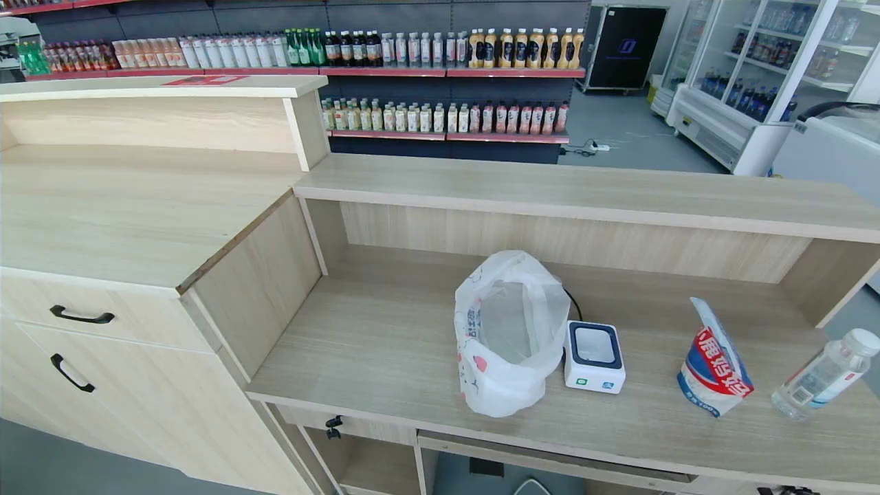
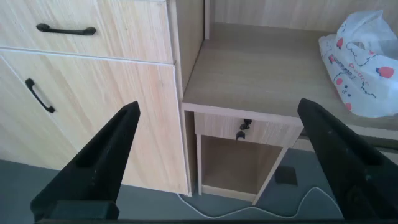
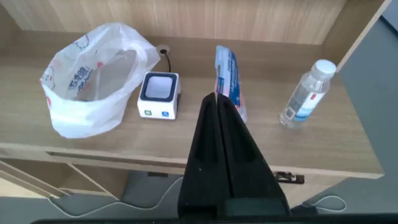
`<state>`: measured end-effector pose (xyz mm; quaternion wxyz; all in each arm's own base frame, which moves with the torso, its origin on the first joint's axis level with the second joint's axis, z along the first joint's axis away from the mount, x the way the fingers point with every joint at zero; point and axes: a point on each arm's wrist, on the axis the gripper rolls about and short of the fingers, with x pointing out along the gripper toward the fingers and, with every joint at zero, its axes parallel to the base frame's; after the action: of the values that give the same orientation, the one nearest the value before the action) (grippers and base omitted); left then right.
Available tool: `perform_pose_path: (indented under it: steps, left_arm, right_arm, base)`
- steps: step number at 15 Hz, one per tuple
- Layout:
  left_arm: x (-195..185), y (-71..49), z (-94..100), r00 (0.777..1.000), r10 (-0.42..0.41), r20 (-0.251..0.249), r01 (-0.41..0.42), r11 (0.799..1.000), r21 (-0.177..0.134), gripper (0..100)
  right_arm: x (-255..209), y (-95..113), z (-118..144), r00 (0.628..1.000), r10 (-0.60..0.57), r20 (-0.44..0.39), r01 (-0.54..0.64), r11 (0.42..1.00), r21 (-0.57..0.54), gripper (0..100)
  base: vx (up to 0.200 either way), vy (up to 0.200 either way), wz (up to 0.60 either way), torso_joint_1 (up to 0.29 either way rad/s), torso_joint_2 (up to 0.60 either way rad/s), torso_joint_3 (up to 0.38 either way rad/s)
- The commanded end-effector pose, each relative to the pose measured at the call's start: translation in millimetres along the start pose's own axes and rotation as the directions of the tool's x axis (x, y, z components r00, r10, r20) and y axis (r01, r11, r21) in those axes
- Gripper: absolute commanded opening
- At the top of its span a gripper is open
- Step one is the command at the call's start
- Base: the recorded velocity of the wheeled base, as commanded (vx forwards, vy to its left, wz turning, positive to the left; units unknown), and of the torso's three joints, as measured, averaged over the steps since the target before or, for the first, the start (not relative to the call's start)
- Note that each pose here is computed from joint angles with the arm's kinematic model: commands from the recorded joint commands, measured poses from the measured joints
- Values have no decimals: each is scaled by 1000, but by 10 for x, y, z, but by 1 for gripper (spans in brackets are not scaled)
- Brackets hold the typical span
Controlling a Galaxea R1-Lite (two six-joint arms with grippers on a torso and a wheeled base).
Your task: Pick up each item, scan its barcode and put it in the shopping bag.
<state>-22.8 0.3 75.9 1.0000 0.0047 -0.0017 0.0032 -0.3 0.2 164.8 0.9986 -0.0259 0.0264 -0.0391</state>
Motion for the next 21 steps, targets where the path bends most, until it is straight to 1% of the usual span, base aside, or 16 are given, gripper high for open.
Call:
perform_pose_path:
  steps: [1, 2, 4, 6, 7, 8, 11, 13, 15, 16, 18, 21]
  left_arm:
    - [0, 0, 1, 1000, 1, 1, -1, 1000, -2, 100]
    - [0, 0, 1, 1000, 1, 1, -1, 1000, -3, 100]
    - [0, 0, 1, 1000, 1, 1, -1, 1000, -3, 100]
    - [0, 0, 1, 1000, 1, 1, -1, 1000, -3, 100]
    - [0, 0, 1, 1000, 1, 1, -1, 1000, -2, 100]
    - [0, 0, 1, 1000, 1, 1, -1, 1000, -2, 100]
    - [0, 0, 1, 1000, 1, 1, -1, 1000, -2, 100]
    - [0, 0, 1, 1000, 1, 1, -1, 1000, -2, 100]
    - [0, 0, 1, 1000, 1, 1, -1, 1000, -2, 100]
    - [0, 0, 1, 1000, 1, 1, -1, 1000, -2, 100]
    - [0, 0, 1, 1000, 1, 1, -1, 1000, -3, 100]
    - [0, 0, 1, 1000, 1, 1, -1, 1000, -3, 100]
  right_arm:
    - [376, -40, 534, 998, -26, -61, 26, 1000, 1, 0]
    - [709, -89, 845, 992, -74, -99, 76, 997, 11, 0]
    - [1087, -121, 978, 983, -76, -168, 76, 997, -4, 0]
    - [1293, -135, 1005, 976, -72, -205, 72, 997, -8, 0]
    - [1441, -141, 985, 976, -29, -218, 32, 999, 10, 100]
    - [1570, -183, 937, 969, -3, -246, 8, 1000, 21, 100]
    - [2013, -326, 735, 934, -5, -357, 12, 1000, 18, 100]
    - [2255, -367, 683, 915, 0, -404, 9, 1000, 19, 100]
    - [2464, -404, 561, 869, 4, -494, -12, 1000, -14, 100]
    - [2591, -424, 478, 843, 8, -538, -16, 1000, -11, 100]
    - [2790, -444, 359, 816, 14, -578, -22, 1000, -6, 100]
    - [3007, -435, 262, 752, 38, -658, -45, 999, 7, 100]
  base:
    - [0, 0, 0, 0, 0, 0]
    - [0, 0, 0, 0, 0, 0]
    - [0, 0, 0, 0, 0, 0]
    - [0, 0, 0, 0, 0, 0]
    - [0, 0, 0, 0, 0, 0]
    - [0, 0, 0, 0, 0, 0]
    - [0, 0, 0, 0, 0, 0]
    - [0, 0, 0, 0, 0, 0]
    - [0, 0, 0, 0, 0, 0]
    - [0, 0, 0, 0, 0, 0]
    - [0, 0, 0, 0, 0, 0]
    - [0, 0, 0, 0, 0, 0]
